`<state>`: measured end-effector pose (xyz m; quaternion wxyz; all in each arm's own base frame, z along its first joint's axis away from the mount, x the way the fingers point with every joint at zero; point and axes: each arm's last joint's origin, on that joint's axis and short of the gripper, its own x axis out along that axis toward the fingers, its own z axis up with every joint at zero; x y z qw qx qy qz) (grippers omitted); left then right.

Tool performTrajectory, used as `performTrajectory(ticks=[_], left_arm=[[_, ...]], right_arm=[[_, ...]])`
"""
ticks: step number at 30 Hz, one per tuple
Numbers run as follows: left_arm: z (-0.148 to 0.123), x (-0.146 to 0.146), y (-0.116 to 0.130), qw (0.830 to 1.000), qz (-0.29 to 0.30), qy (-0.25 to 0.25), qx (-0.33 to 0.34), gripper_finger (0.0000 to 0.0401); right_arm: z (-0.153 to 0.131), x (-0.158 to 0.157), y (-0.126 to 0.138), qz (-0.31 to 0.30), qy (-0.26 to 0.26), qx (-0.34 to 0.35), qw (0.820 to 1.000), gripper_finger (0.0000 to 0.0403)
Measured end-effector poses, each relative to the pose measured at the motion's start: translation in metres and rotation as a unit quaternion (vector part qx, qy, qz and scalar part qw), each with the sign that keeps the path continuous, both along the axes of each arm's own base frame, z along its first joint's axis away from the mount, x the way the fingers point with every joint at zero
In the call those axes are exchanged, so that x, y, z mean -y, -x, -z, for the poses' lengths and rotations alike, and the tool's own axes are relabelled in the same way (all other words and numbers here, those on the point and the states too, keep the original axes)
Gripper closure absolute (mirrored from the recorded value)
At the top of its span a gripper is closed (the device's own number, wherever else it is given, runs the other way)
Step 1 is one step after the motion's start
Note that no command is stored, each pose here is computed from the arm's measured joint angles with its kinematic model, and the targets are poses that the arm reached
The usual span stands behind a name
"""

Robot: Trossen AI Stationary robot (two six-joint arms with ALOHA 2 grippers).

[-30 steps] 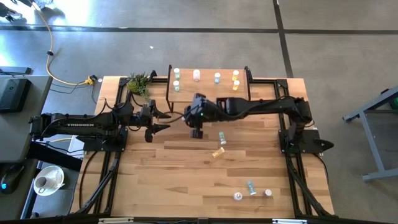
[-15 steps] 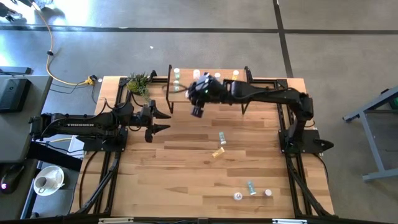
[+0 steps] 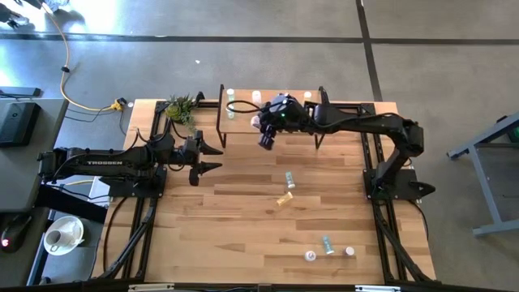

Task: Pick and place medicine bottles onto shelf by color
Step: Put the left transparent pill bottle on the shelf aligned with the other transparent pill bottle

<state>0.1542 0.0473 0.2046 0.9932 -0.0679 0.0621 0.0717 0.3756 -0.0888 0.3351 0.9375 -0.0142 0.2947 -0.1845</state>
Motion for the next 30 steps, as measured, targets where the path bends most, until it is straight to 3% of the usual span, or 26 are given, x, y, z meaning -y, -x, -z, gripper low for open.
performTrajectory(ticks=[14,20,30], left_arm=[[0.000,0.000,0.000,1.000,-0.002,-0.005,0.000,0.0201],[0.000,-0.002,0.000,1.000,-0.029,-0.013,-0.002,0.0201],[0.000,-0.002,0.000,0.999,-0.033,-0.012,-0.002,0.0201]], right_arm=[[0.000,0.061,0.010,0.088,-0.082,0.076,0.990,0.0274],[0.004,0.068,0.004,0.086,-0.103,0.098,0.986,0.0274],[0.024,0.076,-0.001,0.097,-0.143,0.075,0.982,0.0274]])
